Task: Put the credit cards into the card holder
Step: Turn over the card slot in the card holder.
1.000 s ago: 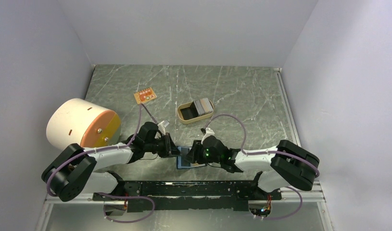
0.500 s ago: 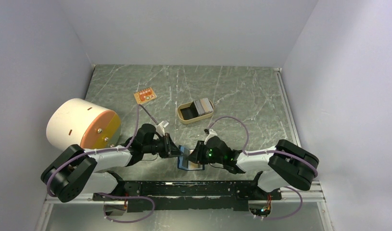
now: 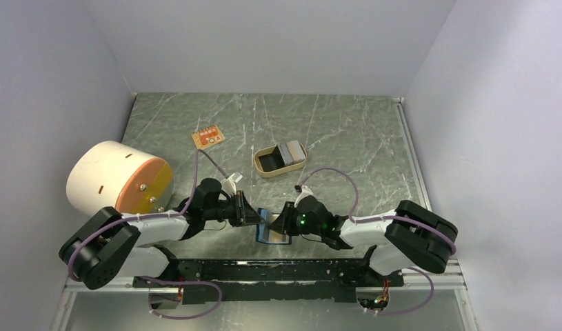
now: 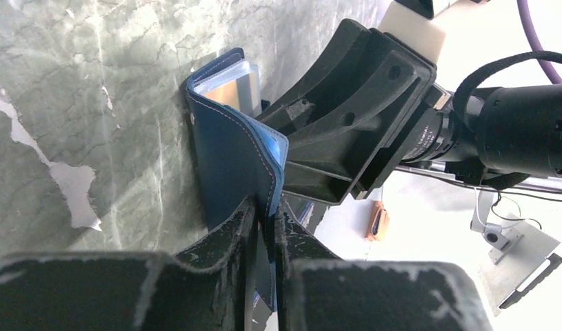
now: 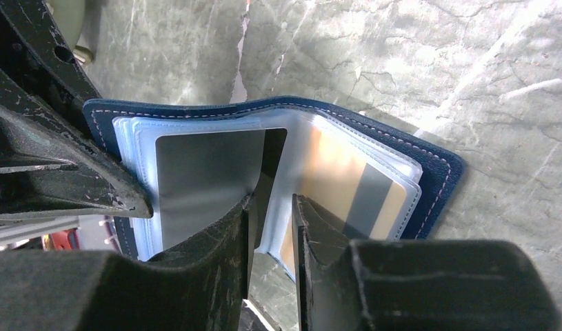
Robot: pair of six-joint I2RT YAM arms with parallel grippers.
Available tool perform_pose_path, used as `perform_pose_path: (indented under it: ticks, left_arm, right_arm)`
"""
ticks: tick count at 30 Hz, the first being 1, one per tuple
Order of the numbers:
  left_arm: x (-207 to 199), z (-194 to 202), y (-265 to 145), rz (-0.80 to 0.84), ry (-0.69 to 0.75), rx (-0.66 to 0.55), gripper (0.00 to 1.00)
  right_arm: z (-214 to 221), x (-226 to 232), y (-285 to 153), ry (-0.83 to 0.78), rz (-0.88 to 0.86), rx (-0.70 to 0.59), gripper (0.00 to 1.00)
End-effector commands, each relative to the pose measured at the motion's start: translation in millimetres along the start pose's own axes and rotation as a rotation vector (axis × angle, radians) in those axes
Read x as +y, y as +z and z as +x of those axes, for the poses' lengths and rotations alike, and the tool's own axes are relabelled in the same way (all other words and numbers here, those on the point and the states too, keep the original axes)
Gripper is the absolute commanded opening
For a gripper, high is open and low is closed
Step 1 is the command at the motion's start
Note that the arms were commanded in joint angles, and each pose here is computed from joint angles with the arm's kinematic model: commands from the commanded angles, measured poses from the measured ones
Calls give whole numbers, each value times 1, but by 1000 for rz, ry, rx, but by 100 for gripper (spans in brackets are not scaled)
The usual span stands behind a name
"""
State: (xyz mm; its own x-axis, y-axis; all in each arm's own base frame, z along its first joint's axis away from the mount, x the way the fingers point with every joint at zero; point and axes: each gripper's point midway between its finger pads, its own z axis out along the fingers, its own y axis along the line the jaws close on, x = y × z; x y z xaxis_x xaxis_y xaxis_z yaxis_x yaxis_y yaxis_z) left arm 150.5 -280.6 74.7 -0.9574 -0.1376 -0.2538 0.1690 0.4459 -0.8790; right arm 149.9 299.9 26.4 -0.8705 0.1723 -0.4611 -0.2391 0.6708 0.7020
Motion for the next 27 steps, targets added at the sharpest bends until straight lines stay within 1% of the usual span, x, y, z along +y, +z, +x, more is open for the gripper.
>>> perform_pose_path:
  ticks: [1, 4, 5, 7, 11, 13, 15, 24, 27]
  left_arm:
    - [-36, -1, -3, 171, 68, 17, 17]
    - [-35, 0, -3, 176, 68, 18, 21]
    - [-34, 0, -2, 172, 68, 21, 19]
    - [-31, -1, -1, 156, 69, 22, 13]
    - [-31, 0, 0, 167, 75, 20, 12]
    - [-29, 0, 1, 163, 71, 22, 9]
    - [-26, 0, 2, 150, 68, 24, 9]
    - [-35, 3, 1, 224, 77, 29, 11]
    - [-35, 4, 0, 240, 72, 24, 15]
  right_arm:
    - [6, -20, -2, 4, 64, 6, 30]
    - [6, -22, -1, 5, 67, 6, 30]
    - [5, -22, -2, 5, 68, 6, 30]
    - [5, -22, -2, 1, 68, 4, 30]
    - [5, -25, -2, 4, 73, 4, 30]
    - [5, -27, -3, 6, 75, 3, 30]
    - [5, -29, -4, 8, 80, 2, 30]
    - [7, -37, -6, 16, 93, 3, 30]
    - [7, -38, -5, 16, 96, 6, 30]
